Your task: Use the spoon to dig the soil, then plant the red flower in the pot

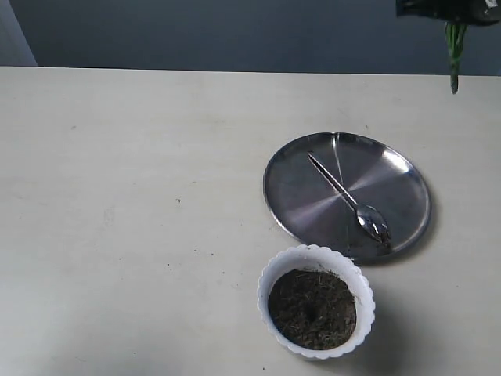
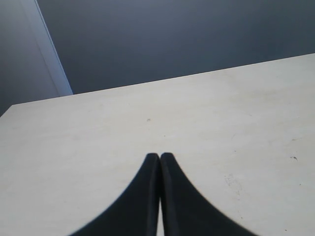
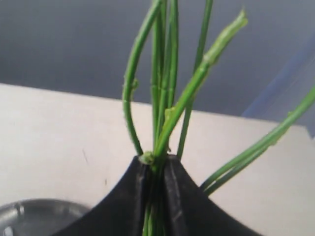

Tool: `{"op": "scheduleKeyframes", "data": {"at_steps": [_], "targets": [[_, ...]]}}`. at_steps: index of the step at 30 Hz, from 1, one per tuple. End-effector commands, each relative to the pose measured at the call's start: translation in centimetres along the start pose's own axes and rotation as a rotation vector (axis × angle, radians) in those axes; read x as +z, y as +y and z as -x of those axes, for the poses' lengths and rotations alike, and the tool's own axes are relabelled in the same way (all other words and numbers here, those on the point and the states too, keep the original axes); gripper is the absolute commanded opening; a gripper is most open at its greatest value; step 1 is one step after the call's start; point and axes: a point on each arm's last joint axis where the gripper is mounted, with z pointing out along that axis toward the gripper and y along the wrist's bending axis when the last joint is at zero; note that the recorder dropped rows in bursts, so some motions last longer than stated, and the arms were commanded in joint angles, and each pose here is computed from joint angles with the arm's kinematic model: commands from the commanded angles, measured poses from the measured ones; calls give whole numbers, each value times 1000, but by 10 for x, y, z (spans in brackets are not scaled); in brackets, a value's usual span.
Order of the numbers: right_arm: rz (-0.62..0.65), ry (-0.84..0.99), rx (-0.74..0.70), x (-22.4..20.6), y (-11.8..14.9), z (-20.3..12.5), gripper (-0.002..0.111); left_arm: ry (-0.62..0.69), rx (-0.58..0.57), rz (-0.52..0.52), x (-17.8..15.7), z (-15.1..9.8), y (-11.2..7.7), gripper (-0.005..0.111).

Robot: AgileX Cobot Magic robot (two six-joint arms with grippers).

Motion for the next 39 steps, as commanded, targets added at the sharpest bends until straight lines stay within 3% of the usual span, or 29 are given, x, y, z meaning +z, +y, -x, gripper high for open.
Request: {"op": "scheduleKeyframes", "data": {"at_steps": [1,5,7,10,14,18,21,24,28,33,39], "targets": [[148,138,110,39,-5,-21,-1,-12,-4,4,0,0,0,0],[287,248,145,46,10,-35,-1,-12,-4,4,0,0,0,0],[370,239,229,44,18,-33,-1,-12,-4,4,0,0,0,0],[425,73,315,35,26,-18,-1,-12,-4,4,0,0,0,0],[384,-105,247,12,38,-10,-1,-12,-4,4,0,0,0,0],[253,-145,235,-10,41,-39,-1,-12,-4,4,0,0,0,0],[254,-176,253,-29,43,-63,-1,-12,-4,4,0,0,0,0],[366,-295,314,-53,51,-80,-1,-12,-4,4,0,0,0,0],[619,-419,334,-74,65,-114,-1,-12,-4,4,0,0,0,0],[671,-334,175,-79,72,-156,-1,-12,-4,4,0,0,0,0],[721,-284,155,-90,73,-192,-1,-12,-4,4,0,0,0,0]]}}
